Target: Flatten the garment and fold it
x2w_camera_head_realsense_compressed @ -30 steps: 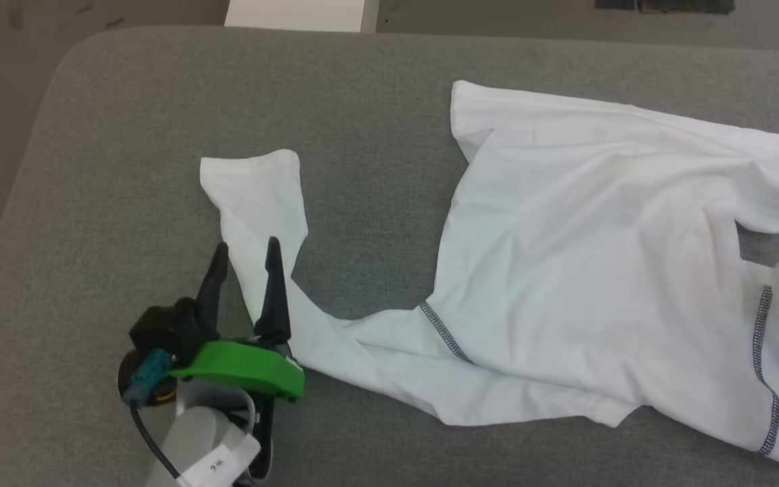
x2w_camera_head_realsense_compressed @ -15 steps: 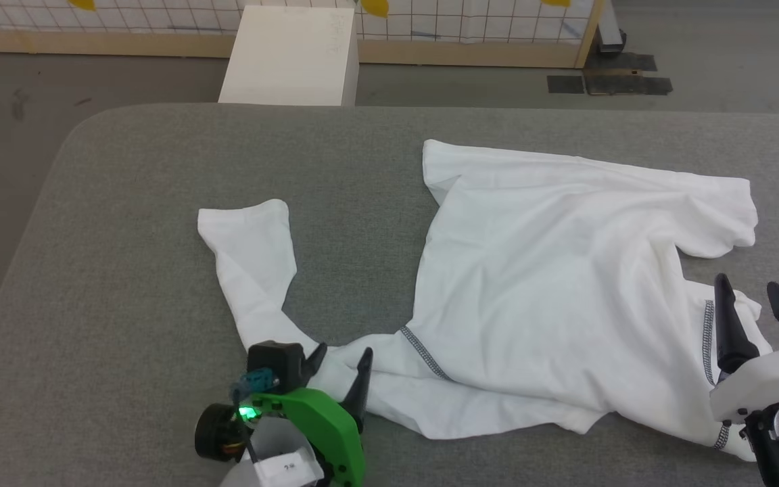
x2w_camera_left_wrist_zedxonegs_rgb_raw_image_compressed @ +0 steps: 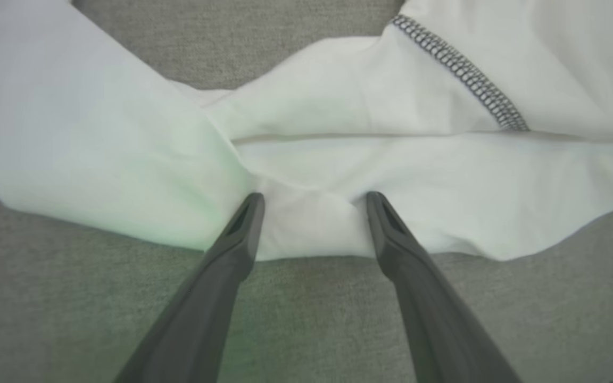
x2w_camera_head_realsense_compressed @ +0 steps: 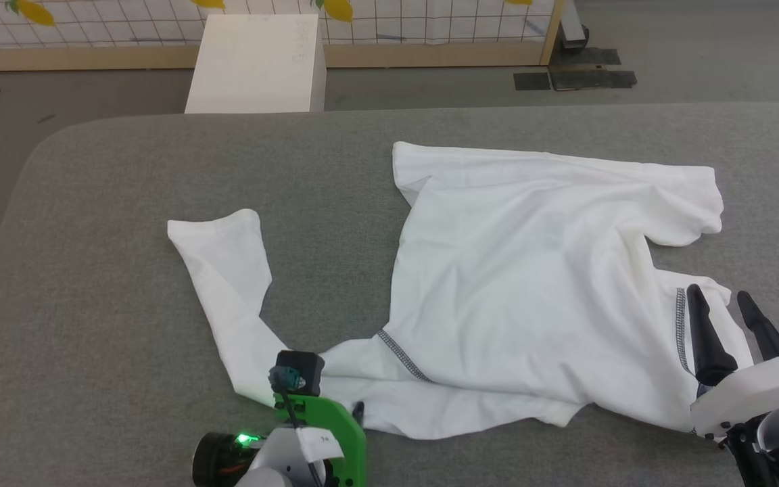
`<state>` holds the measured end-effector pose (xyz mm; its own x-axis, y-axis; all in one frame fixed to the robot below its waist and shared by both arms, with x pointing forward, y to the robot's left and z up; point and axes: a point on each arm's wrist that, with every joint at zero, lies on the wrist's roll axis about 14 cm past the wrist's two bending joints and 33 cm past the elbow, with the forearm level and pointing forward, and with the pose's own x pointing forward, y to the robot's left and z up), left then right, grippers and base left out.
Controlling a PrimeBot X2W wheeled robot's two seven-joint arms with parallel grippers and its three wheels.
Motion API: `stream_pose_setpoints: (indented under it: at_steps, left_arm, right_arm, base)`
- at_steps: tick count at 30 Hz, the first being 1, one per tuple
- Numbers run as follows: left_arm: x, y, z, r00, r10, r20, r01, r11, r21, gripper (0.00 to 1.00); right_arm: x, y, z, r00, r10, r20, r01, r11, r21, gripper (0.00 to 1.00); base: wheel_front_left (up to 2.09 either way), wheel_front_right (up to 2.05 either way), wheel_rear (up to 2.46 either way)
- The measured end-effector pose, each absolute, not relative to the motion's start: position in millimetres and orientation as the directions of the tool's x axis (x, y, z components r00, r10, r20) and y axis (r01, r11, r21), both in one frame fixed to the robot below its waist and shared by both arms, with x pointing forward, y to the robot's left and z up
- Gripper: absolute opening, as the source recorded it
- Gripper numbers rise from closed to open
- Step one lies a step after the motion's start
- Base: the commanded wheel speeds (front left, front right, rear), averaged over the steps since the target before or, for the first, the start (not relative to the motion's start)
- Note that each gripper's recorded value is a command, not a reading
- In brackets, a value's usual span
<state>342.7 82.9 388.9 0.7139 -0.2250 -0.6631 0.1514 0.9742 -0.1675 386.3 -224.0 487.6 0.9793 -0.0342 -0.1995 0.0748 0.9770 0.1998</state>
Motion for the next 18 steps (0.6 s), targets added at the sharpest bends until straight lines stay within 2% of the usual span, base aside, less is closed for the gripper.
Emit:
stream_pose_setpoints:
  at_steps: [2,6,10,14,18]
  left_arm:
    - [341,86,386,0.701,-0.21,-0.681,0.143,0.978,-0.154,0.0]
    - [342,101,383,0.697,-0.173,-0.696,0.106,0.985,-0.139,0.0]
    - [349,124,388,0.744,-0.105,-0.659,0.007,0.989,-0.15,0.0]
    - [356,182,396,0.797,0.067,-0.6,-0.179,0.975,-0.128,0.0]
    - [352,231,401,0.804,0.213,-0.555,-0.318,0.943,-0.099,0.0]
  right_arm:
    - [386,-224,487,0.979,-0.033,-0.2,0.075,0.976,0.207,1.0]
    - [385,-221,487,0.979,-0.024,-0.201,0.068,0.974,0.214,1.0]
    - [387,-219,485,0.979,-0.019,-0.204,0.064,0.974,0.216,1.0]
    - [389,-216,484,0.978,-0.008,-0.207,0.055,0.974,0.222,1.0]
    - [390,-213,482,0.976,0.001,-0.216,0.048,0.974,0.222,1.0]
  base:
    - [0.0,0.0,0.0]
    - [0.0,0.0,0.0]
    - [0.0,0.0,0.0]
    - [0.0,0.0,0.0]
    - [0.0,0.0,0.0]
